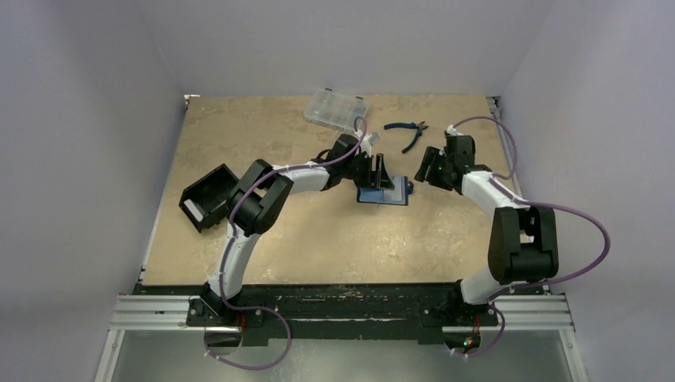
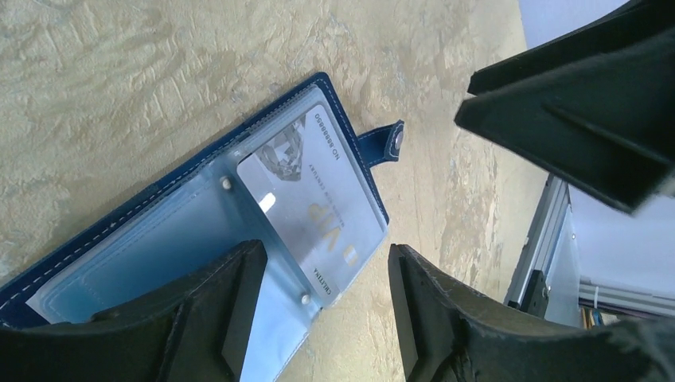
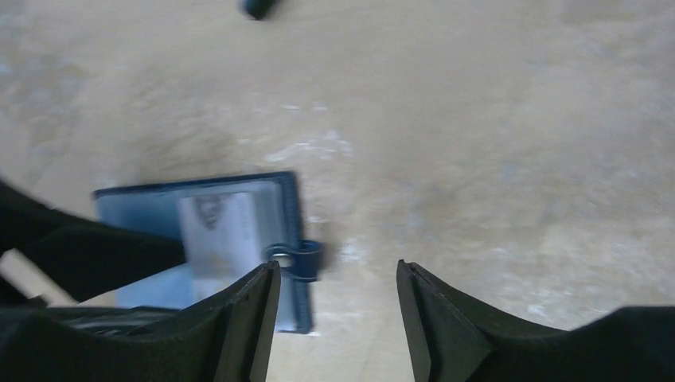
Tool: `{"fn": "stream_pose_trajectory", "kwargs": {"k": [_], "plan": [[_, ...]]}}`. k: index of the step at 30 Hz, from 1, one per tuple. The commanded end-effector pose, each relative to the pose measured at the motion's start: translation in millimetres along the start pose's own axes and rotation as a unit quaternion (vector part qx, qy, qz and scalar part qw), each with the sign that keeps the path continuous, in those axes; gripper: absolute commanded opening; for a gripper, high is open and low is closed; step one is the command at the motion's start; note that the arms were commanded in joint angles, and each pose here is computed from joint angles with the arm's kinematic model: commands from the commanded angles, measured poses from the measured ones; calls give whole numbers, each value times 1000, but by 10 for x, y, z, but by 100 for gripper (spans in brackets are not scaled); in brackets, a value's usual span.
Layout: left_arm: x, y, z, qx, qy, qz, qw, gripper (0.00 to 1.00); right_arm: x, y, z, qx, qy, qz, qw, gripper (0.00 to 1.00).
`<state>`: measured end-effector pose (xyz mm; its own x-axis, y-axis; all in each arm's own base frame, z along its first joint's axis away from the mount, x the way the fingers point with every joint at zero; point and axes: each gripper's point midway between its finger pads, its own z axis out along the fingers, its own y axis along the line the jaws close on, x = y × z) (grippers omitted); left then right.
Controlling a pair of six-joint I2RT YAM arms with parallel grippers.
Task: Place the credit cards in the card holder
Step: Insert the credit card into the card holder.
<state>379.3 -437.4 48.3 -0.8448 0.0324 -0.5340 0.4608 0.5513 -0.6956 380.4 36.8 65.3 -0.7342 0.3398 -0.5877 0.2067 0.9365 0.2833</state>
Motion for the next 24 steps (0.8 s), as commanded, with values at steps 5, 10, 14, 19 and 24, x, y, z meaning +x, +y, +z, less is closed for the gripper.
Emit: {"fn": "stream_pose_trajectory", "kwargs": {"k": [5, 10, 14, 19, 24], "plan": [[71, -79, -107, 37, 8, -50, 998, 63, -71, 1086, -47, -194, 17, -15, 981, 59], [93, -40, -193, 45, 0, -72, 996, 64, 110, 1013, 323, -189, 52, 6, 980, 49], [45, -69, -263, 41, 0, -60, 997, 65, 207, 717, 479, -150, 62, 15, 987, 47], [-40, -134, -330, 60, -2, -63, 996, 66, 184, 233, 470, -57, 48, 4, 997, 46], [-149, -208, -398, 84, -11, -74, 994, 66, 132, -25, 303, 10, 24, -19, 999, 46]]}}
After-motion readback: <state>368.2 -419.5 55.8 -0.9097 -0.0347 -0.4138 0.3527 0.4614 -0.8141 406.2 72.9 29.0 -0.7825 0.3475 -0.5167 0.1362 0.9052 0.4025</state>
